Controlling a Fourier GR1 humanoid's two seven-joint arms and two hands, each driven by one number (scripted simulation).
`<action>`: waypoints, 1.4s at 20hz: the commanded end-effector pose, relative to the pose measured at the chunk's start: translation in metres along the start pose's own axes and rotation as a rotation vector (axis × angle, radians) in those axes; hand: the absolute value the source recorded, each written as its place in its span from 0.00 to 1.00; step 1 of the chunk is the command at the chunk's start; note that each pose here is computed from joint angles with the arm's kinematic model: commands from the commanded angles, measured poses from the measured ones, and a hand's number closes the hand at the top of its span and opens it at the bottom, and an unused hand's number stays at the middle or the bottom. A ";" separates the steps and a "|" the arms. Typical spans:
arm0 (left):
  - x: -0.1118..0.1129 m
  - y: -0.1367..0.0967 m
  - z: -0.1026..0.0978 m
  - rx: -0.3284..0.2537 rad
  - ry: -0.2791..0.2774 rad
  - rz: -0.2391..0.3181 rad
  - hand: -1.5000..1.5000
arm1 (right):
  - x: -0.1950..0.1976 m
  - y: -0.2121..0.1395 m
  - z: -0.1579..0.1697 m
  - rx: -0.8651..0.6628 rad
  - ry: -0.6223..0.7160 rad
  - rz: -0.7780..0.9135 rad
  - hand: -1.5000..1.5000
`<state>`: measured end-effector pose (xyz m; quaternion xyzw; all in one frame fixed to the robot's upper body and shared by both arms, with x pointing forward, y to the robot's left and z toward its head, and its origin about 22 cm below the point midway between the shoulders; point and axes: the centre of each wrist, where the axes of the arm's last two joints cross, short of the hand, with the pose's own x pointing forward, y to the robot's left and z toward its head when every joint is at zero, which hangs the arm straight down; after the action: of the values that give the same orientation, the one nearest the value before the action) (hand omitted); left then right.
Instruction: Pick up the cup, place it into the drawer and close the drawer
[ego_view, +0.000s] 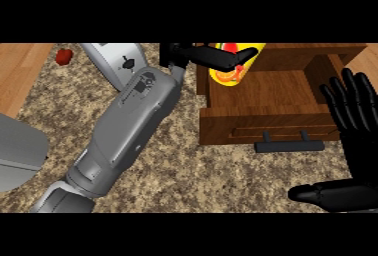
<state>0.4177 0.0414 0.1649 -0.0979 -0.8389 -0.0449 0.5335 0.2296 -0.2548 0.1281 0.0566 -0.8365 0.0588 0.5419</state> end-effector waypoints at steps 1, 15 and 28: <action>-0.011 -0.004 -0.002 -0.003 0.041 -0.017 1.00 | -0.001 0.000 0.006 0.004 0.012 0.002 0.00; -0.039 -0.023 0.007 -0.040 0.118 -0.146 1.00 | 0.001 -0.005 -0.006 0.042 -0.031 -0.010 0.00; -0.039 -0.026 -0.001 -0.034 0.136 -0.306 0.00 | 0.002 0.010 -0.017 0.089 -0.060 -0.076 0.00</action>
<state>0.4276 0.0117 0.1301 0.0153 -0.8035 -0.1500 0.5759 0.2402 -0.2442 0.1368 0.0974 -0.8450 0.0768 0.5203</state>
